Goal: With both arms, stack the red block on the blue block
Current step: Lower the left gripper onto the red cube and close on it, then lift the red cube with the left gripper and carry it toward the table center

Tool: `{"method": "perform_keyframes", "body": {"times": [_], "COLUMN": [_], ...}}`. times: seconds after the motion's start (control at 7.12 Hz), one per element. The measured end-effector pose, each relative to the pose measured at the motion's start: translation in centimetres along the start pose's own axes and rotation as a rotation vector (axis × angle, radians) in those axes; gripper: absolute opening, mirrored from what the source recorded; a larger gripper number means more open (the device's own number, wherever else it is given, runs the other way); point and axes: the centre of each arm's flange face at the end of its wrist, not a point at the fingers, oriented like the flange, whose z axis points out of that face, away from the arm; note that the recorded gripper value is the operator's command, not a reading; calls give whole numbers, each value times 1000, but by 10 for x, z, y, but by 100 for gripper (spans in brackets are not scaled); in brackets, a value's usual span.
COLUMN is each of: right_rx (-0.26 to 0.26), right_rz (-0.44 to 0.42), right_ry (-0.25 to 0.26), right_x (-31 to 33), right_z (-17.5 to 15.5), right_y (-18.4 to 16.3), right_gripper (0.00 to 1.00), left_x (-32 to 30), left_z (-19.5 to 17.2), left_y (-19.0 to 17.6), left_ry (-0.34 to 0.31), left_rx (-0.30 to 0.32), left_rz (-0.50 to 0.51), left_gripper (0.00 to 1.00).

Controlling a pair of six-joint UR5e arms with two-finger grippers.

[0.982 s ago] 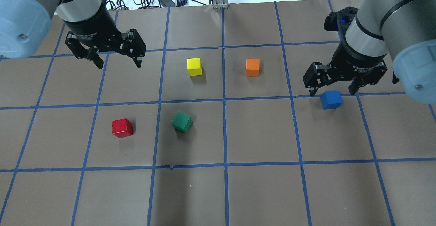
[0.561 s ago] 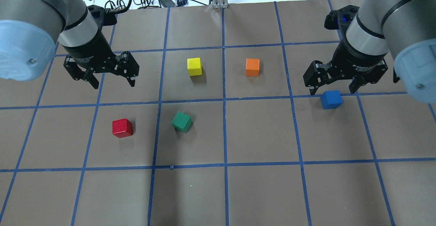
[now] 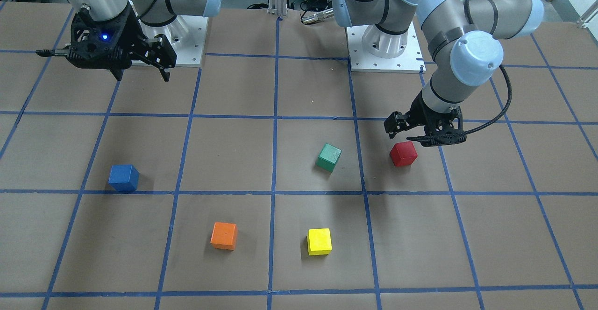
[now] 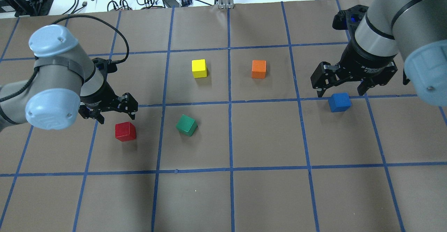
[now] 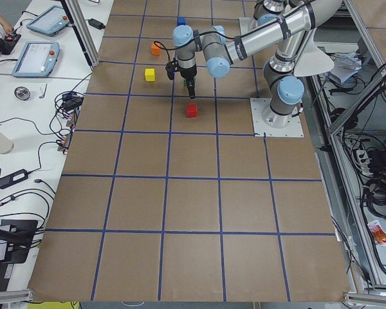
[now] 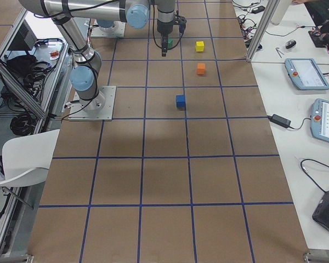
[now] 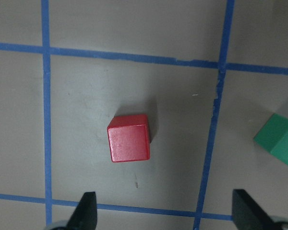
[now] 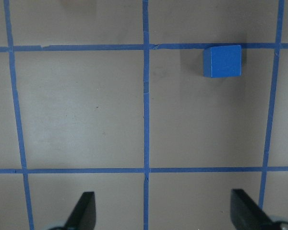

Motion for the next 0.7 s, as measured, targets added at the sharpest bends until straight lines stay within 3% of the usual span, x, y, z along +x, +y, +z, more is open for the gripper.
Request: {"method": "perform_keyframes", "body": {"times": [0.42, 0.7], "right_rx": [-2, -5], "right_rz": [1, 1], "right_ry": [-1, -1], "right_x": [0, 0], "right_z": [1, 1], "right_y": [0, 1], "right_gripper": [100, 100], "left_x": [-11, -32], "left_z": [57, 74], "left_y": [-16, -29], "left_ry": [1, -10], "left_rx": [-16, -2], "left_rz": [-6, 51], "left_gripper": [100, 74]}}
